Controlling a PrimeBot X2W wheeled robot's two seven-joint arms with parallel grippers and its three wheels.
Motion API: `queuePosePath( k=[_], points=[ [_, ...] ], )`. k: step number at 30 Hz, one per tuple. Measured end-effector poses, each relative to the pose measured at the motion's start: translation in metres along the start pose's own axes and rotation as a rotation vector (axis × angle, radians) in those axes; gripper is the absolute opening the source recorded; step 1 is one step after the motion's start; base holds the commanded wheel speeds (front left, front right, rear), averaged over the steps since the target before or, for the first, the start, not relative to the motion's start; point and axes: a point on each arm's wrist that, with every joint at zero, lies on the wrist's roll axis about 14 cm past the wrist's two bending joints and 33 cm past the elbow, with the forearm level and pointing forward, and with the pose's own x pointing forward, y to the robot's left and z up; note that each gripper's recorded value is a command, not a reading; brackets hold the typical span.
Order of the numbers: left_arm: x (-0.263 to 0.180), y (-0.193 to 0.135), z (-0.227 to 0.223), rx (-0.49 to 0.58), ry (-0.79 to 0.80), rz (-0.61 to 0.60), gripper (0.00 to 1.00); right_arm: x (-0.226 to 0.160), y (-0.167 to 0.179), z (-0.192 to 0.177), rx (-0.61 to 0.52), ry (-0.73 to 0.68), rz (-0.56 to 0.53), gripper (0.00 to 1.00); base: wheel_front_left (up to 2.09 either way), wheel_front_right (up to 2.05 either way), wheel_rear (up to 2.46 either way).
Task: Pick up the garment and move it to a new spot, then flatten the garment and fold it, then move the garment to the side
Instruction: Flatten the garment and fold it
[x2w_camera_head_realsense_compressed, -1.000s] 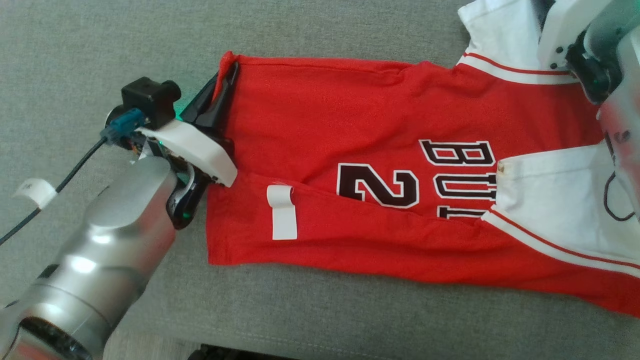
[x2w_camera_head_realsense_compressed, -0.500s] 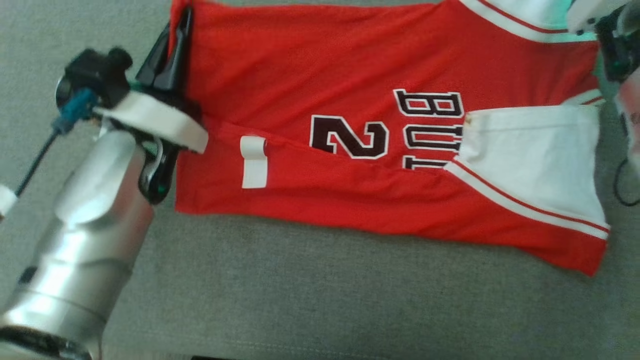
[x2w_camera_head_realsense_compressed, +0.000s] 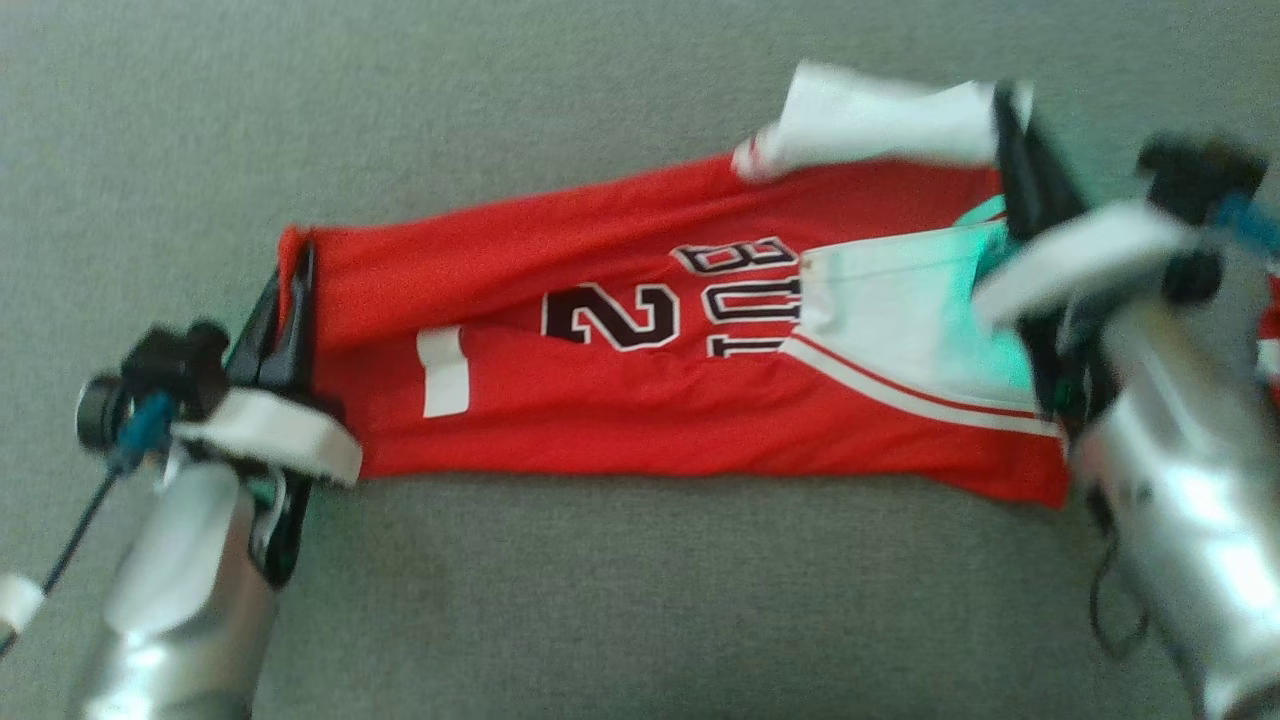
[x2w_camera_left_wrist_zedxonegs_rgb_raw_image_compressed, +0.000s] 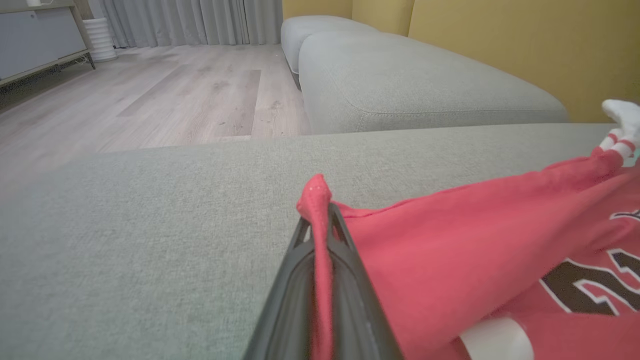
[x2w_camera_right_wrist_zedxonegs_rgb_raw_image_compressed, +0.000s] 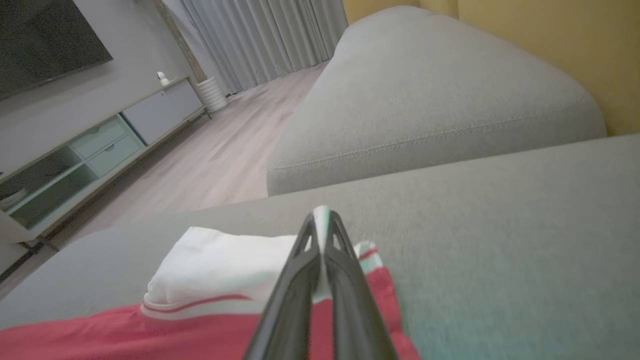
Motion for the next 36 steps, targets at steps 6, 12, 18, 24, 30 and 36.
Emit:
queuePosePath(
  k=[6,12,18,24,30,36],
  points=[
    [-0.021,-0.014,-0.014,-0.009,0.027,-0.003,0.00,-0.069,-0.008,-0.044,0.105,0.104,-0.038,0.00,0.00,0.00,0.00],
    [-0.038,-0.017,-0.028,-0.025,0.059,0.013,0.19,-0.100,-0.004,-0.056,0.172,0.128,-0.058,0.00,0.00,0.00,0.00],
    [-0.048,-0.008,-0.023,-0.015,0.038,0.085,1.00,-0.104,-0.007,-0.041,0.196,0.053,-0.083,1.00,0.00,0.00,0.00],
    [-0.058,-0.005,-0.009,-0.023,-0.022,0.155,1.00,-0.108,-0.018,-0.019,0.115,-0.037,-0.121,1.00,0.00,0.00,0.00],
    [-0.083,-0.005,-0.006,-0.069,-0.063,0.212,1.00,-0.116,-0.013,-0.013,0.019,-0.068,-0.134,1.00,0.00,0.00,0.00],
    [-0.104,-0.013,-0.004,-0.070,-0.089,0.212,1.00,-0.129,-0.003,-0.016,-0.076,-0.077,-0.136,1.00,0.00,0.00,0.00]
  ],
)
